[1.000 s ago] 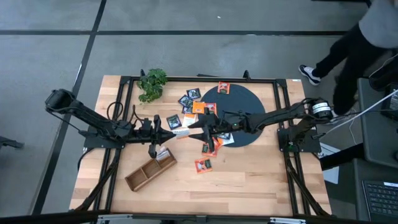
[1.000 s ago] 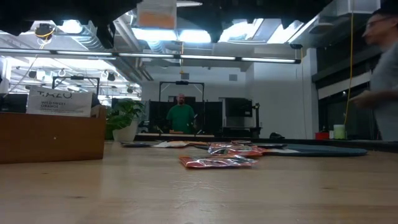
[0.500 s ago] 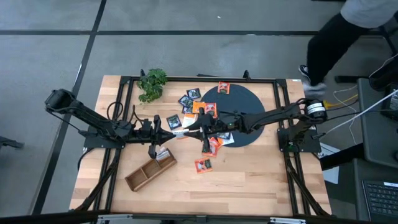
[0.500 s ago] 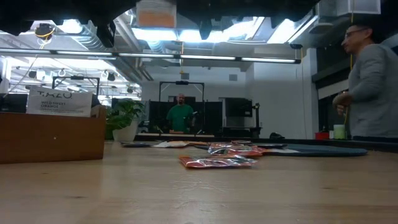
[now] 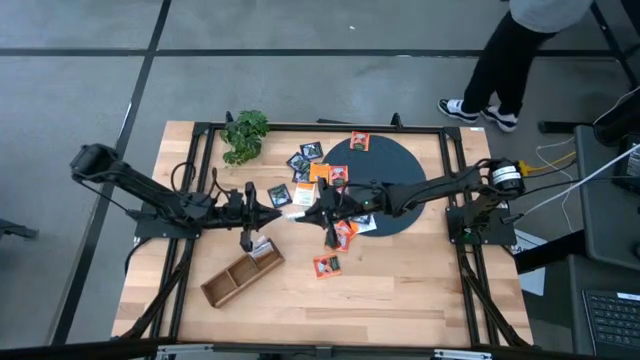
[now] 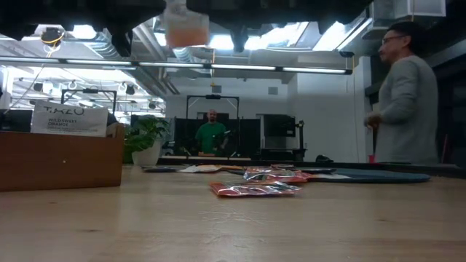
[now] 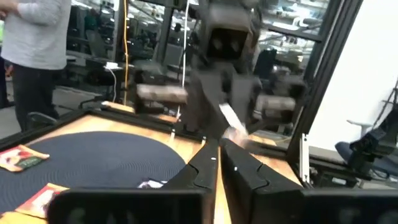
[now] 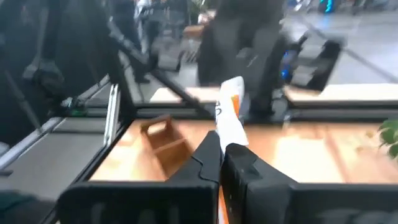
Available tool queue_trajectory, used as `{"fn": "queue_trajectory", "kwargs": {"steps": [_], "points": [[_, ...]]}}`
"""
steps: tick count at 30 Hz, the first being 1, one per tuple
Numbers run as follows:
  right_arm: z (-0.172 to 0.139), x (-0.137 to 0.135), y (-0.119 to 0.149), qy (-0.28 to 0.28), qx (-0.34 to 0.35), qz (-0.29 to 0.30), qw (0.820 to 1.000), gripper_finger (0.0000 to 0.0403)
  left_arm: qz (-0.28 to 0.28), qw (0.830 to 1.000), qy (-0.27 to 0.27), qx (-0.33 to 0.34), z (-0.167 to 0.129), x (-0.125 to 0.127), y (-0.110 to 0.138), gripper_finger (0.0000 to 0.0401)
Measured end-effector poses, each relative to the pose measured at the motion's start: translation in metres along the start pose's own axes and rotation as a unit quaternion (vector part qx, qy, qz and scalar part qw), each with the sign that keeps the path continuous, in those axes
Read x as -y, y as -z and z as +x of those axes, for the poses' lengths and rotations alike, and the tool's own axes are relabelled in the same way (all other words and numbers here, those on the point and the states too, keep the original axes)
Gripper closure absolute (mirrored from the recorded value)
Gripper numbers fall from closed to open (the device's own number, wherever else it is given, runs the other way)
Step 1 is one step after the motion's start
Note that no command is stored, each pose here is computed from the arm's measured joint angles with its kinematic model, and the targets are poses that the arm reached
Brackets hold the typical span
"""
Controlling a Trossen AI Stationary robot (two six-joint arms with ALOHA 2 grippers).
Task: Pick & Place Tea
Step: Put the white tea bag into the right section of the wooden organizer
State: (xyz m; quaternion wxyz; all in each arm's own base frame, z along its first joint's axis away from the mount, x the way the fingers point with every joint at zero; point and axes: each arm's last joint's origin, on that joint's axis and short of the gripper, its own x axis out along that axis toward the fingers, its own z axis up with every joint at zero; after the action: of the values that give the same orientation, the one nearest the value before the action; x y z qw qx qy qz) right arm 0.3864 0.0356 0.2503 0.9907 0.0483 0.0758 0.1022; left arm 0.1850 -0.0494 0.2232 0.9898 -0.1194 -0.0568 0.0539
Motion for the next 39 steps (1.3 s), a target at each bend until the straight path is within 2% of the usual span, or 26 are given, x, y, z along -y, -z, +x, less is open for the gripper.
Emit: {"fn": "queue_trajectory", "kwargs": {"steps": [7, 13, 19, 23, 26, 31, 36, 39], "points": [[0.001, -0.008, 0.003, -0.012, -0.01, -0.012, 1.0, 0.0401, -0.003, 1.0, 0.011, 0.027, -0.007, -0.001, -0.013, 0.0315], [0.006, -0.008, 0.005, -0.014, 0.003, -0.013, 1.0, 0.0401, 0.001, 0.998, -0.035, 0.055, -0.01, -0.008, -0.021, 0.0281], [0.05, -0.01, 0.022, -0.069, -0.017, -0.014, 0.997, 0.0401, -0.013, 0.998, -0.028, 0.062, -0.008, -0.014, -0.025, 0.0276], [0.076, -0.019, 0.034, -0.099, -0.046, -0.034, 0.993, 0.0402, -0.019, 0.998, -0.015, 0.06, -0.008, -0.014, -0.025, 0.0276], [0.085, -0.022, 0.042, -0.105, -0.061, -0.055, 0.991, 0.0401, -0.028, 0.998, -0.005, 0.058, -0.008, -0.013, -0.025, 0.0276], [0.096, -0.02, 0.059, -0.114, -0.038, -0.064, 0.991, 0.0401, -0.029, 0.998, -0.001, 0.057, -0.008, -0.013, -0.025, 0.0276], [0.105, -0.01, 0.083, -0.125, -0.025, -0.088, 0.988, 0.0401, -0.029, 0.998, -0.001, 0.057, -0.008, -0.013, -0.025, 0.0276], [0.111, -0.003, 0.087, -0.125, -0.021, -0.106, 0.986, 0.04, -0.029, 0.998, -0.002, 0.057, -0.008, -0.013, -0.025, 0.0276]]}}
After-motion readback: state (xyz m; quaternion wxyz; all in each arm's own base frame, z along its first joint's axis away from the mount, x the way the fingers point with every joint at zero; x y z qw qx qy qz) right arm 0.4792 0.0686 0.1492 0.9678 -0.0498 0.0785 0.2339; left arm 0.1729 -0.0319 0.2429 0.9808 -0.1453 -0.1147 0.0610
